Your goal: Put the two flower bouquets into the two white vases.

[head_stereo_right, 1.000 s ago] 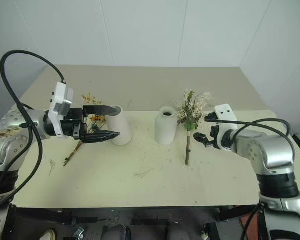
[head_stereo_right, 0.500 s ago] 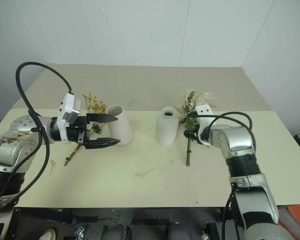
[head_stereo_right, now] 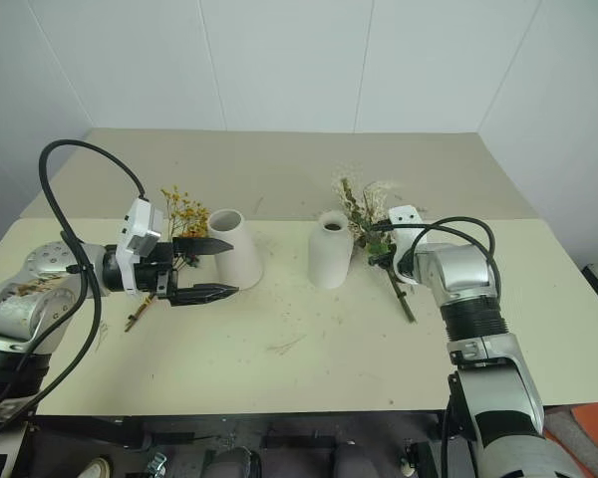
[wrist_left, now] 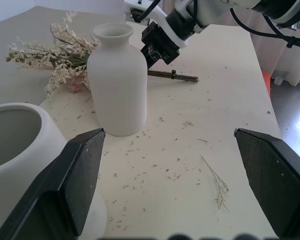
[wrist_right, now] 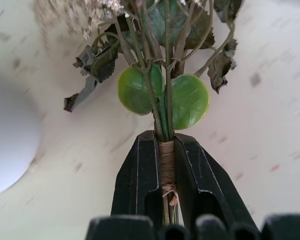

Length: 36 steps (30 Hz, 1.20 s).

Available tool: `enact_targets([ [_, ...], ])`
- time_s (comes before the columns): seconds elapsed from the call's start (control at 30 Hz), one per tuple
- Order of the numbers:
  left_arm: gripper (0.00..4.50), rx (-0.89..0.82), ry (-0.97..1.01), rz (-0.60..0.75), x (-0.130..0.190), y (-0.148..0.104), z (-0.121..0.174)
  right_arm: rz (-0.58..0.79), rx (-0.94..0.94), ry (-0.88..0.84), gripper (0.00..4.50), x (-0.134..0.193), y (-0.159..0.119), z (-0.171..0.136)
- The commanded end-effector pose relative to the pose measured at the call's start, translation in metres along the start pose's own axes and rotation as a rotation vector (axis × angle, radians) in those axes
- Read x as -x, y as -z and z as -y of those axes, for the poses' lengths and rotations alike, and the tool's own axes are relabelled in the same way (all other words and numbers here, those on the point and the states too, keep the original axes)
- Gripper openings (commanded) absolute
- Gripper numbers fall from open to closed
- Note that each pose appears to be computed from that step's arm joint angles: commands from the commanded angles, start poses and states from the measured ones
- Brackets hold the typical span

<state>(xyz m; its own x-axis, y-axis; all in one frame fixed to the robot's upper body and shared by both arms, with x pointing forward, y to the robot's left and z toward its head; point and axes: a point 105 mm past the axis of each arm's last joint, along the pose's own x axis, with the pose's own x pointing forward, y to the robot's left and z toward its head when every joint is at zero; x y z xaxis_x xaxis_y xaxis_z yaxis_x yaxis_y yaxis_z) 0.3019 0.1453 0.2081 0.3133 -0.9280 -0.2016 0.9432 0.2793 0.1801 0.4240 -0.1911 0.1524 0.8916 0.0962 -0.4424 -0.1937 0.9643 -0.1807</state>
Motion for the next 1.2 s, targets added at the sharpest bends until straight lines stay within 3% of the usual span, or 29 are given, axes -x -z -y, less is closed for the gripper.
enact_targets([
  [0.03, 4.50, -0.066, -0.031, 0.027, 0.004, -0.014, -0.001, 0.504, -0.016, 0.237, 0.21, 0.049, -0.094, 0.030],
  [0.13, 4.50, -0.053, -0.034, 0.034, 0.005, -0.015, -0.001, 0.816, -0.136, 0.291, 0.21, 0.095, -0.130, 0.031],
  [0.33, 4.50, -0.045, -0.073, 0.043, 0.004, -0.014, -0.007, 1.229, -0.468, -0.040, 0.21, 0.169, -0.148, 0.010],
  [0.53, 4.50, -0.042, -0.101, 0.044, 0.004, -0.013, -0.012, 1.277, -0.480, -0.221, 0.21, 0.177, -0.135, -0.028],
  [0.73, 4.50, -0.050, -0.148, 0.042, 0.009, -0.014, -0.024, 1.274, -0.481, -0.247, 0.21, 0.157, -0.132, -0.042],
  [1.2, 4.50, -0.047, -0.173, 0.050, 0.011, -0.014, -0.020, 1.224, -0.477, -0.310, 0.21, 0.117, -0.133, -0.067],
])
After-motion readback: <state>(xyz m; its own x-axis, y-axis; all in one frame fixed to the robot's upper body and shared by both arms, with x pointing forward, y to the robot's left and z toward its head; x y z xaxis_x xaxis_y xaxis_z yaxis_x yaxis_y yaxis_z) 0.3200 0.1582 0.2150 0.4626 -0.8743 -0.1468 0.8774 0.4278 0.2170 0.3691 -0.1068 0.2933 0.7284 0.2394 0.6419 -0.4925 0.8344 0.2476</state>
